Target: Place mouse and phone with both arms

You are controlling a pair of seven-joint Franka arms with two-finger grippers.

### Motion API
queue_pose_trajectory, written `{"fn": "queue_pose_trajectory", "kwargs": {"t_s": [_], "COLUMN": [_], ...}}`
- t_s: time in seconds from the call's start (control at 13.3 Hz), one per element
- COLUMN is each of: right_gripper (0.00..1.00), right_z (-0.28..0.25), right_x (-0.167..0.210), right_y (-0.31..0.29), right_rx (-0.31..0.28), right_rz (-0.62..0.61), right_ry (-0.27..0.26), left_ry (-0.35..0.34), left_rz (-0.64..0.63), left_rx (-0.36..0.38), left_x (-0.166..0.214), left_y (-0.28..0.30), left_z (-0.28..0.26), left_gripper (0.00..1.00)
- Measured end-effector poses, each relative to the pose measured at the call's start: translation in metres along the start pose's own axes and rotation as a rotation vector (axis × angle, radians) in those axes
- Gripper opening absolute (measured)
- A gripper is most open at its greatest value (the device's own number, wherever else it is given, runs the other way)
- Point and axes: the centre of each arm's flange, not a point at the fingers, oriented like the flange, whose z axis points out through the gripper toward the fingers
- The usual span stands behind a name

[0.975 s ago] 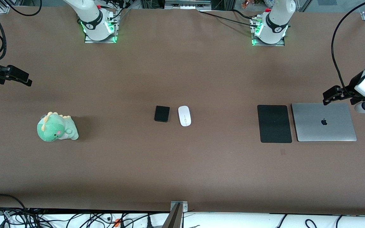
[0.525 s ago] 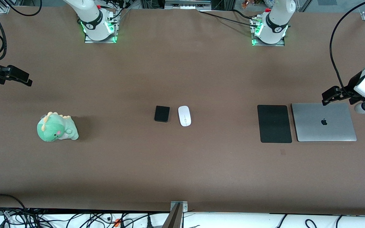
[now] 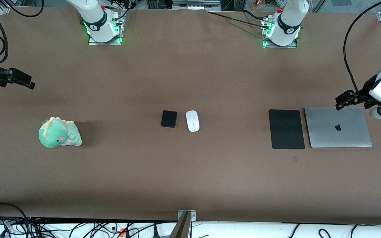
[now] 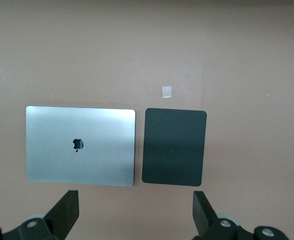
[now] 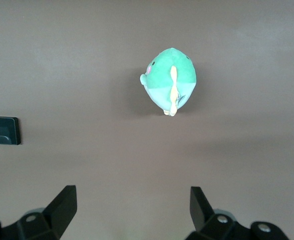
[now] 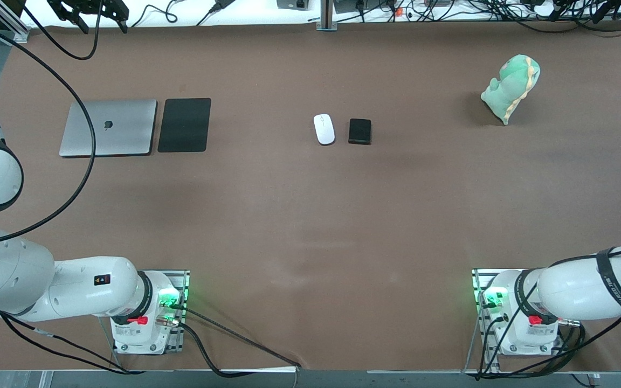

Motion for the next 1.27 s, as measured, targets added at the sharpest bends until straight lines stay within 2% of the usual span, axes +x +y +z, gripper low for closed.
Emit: {"fn": "queue_pose_trajectory", "kwargs": {"t_s": [0.3,0.6,0.9,1.27], "right_gripper": [1.00,1.00,1.00,1.00], "right_z": [0.001,0.001,0.001,0.001], "right_x": [-0.001,0.000,0.000,0.000], "right_y": [0.000,0.000,0.000,0.000], "right_rx": [0.000,0.000,0.000,0.000], "right_rz": [0.000,0.000,0.000,0.000], "right_ry": [-0.006,-0.008,-0.008,-0.008], "left_ry": [0.000,-0.004,-0.005,-0.003], "left_rz": [-0.012,-0.078,-0.136,-0.119], "left_rx": [-0.004,-0.051,-0.053,-0.039], "left_x": [0.000,0.000,0.000,-0.001], "left_y": [0.000,0.005,0.006,0.014], "left_z": [0.000,-0.001,-0.001,-0.002], "left_gripper": [1.00,1.00,1.00,1.00]}}
